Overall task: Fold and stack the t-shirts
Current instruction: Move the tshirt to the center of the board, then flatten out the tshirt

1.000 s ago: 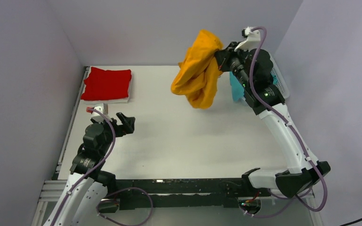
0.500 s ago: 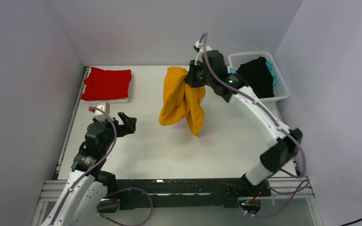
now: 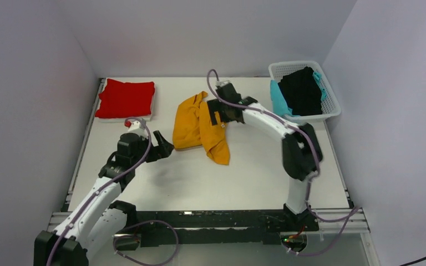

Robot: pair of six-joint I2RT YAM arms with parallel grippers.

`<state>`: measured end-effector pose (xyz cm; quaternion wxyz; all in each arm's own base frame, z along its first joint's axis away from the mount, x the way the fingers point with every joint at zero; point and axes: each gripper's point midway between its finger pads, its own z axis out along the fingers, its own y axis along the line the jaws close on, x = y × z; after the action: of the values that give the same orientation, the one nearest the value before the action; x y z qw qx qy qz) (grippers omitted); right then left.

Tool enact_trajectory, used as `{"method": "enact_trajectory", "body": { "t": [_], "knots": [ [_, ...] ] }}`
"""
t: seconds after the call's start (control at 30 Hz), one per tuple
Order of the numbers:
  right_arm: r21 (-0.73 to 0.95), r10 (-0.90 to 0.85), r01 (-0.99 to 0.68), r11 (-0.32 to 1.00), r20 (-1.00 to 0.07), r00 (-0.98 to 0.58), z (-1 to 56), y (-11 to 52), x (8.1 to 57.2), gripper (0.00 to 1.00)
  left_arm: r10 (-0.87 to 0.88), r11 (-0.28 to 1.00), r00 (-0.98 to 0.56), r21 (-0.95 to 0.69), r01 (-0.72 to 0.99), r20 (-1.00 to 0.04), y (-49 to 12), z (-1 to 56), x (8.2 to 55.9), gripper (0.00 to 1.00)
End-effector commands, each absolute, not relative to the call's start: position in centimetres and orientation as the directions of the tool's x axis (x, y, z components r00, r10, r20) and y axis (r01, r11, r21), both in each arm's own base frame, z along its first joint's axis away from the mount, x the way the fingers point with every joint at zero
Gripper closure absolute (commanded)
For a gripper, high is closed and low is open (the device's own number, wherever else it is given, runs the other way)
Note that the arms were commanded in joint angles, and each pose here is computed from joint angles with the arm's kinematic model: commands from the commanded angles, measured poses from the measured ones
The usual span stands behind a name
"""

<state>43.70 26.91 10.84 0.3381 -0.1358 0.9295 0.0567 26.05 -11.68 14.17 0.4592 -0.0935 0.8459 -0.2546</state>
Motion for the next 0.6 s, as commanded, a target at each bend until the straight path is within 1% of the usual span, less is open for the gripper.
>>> {"method": "enact_trajectory", "body": {
  "t": [0.0, 0.03, 0.07, 0.17, 0.23, 0.3, 0.4, 0.57],
  "knots": [
    [0.156, 0.034, -0.209, 0.965, -0.87, -0.492, 21.7, 23.5, 40.8, 0.0, -0.401, 0.816, -0.611, -0.569, 0.099, -0.682, -13.6, 13.2, 27.1, 0.01],
    [0.203, 0.08, -0.212, 0.956, -0.875, -0.478, 21.7, 22.9, 39.2, 0.0, -0.399, 0.818, -0.619, -0.567, 0.093, -0.677, -13.8, 12.9, 27.5, 0.01],
    [0.248, 0.095, -0.247, 0.937, -0.859, -0.503, 19.9, 22.6, 37.0, 0.0, -0.4, 0.815, -0.623, -0.572, 0.096, -0.673, -14.1, 12.8, 28.0, 0.01],
    [0.389, 0.163, -0.366, 0.845, -0.841, -0.516, 20.0, 23.4, 32.4, 0.0, -0.399, 0.795, -0.636, -0.595, 0.119, -0.661, -15.2, 12.6, 29.4, 0.01],
    [0.468, 0.191, -0.396, 0.79, -0.802, -0.566, 19.7, 24.0, 30.1, 0.0, -0.4, 0.782, -0.655, -0.611, 0.12, -0.641, -16.0, 11.9, 30.3, 0.01],
    [0.533, 0.205, -0.43, 0.729, -0.769, -0.606, 19.1, 25.2, 28.5, 0.03, -0.397, 0.779, -0.675, -0.617, 0.11, -0.622, -16.5, 11.1, 31.3, 0.01],
    [0.57, 0.196, -0.436, 0.696, -0.736, -0.648, 17.4, 26.8, 27.3, 0.05, -0.39, 0.786, -0.712, -0.614, 0.074, -0.584, -16.9, 9.4, 32.2, 0.02],
    [0.521, 0.08, -0.426, 0.74, -0.697, -0.713, 13.1, 30.0, 27.0, 0.13, -0.392, 0.798, -0.735, -0.602, 0.028, -0.553, -17.2, 7.2, 33.8, 0.11]
  ]
}}
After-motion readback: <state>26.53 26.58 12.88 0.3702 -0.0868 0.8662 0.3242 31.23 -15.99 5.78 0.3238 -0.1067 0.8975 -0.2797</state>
